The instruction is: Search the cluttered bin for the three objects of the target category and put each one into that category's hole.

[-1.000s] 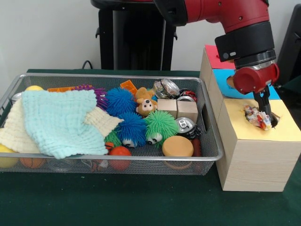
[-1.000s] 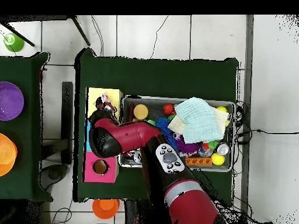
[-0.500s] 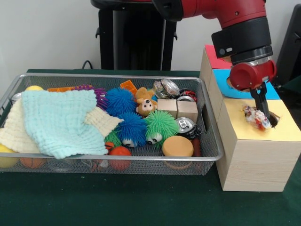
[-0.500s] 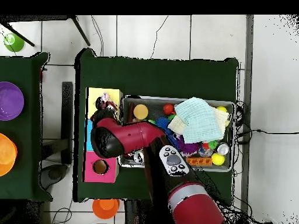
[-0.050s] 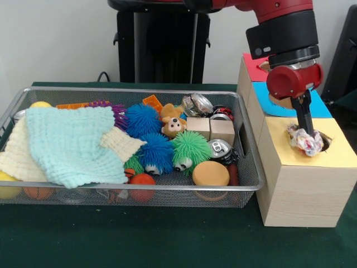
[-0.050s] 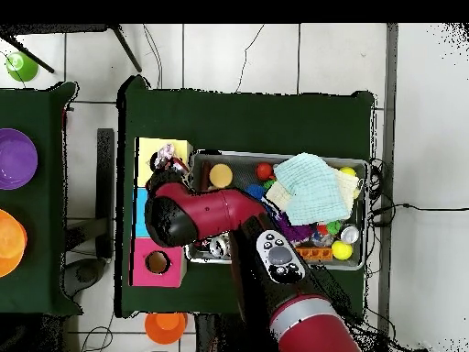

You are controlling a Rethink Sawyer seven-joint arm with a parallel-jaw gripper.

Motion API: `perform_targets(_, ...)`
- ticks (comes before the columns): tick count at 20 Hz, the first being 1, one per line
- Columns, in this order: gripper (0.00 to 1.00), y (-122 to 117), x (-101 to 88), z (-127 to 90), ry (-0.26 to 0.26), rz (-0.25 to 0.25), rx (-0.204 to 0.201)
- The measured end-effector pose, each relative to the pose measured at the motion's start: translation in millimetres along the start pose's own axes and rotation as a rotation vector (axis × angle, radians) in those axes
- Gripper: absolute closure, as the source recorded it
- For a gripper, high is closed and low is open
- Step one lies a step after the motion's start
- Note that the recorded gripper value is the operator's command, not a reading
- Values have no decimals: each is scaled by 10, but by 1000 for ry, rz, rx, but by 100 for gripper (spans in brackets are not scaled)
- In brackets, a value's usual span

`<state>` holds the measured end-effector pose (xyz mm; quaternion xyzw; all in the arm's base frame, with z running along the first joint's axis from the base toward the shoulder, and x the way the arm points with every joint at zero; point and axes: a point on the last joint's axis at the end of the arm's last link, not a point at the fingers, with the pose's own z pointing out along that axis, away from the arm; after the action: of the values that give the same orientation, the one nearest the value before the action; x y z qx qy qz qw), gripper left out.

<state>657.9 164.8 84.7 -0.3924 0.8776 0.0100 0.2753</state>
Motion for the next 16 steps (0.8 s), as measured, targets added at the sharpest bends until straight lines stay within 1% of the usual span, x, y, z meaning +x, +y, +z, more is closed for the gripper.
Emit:
perform_targets(8, 100, -15, -22, -102, 40, -8, -26)
perform_targets(11, 100, 6, -32, -112, 47, -8, -41)
perform_targets(12, 100, 33, -34, -113, 51, -7, -53)
perform_targets(16, 100, 79, -22, -122, 58, -8, -65)
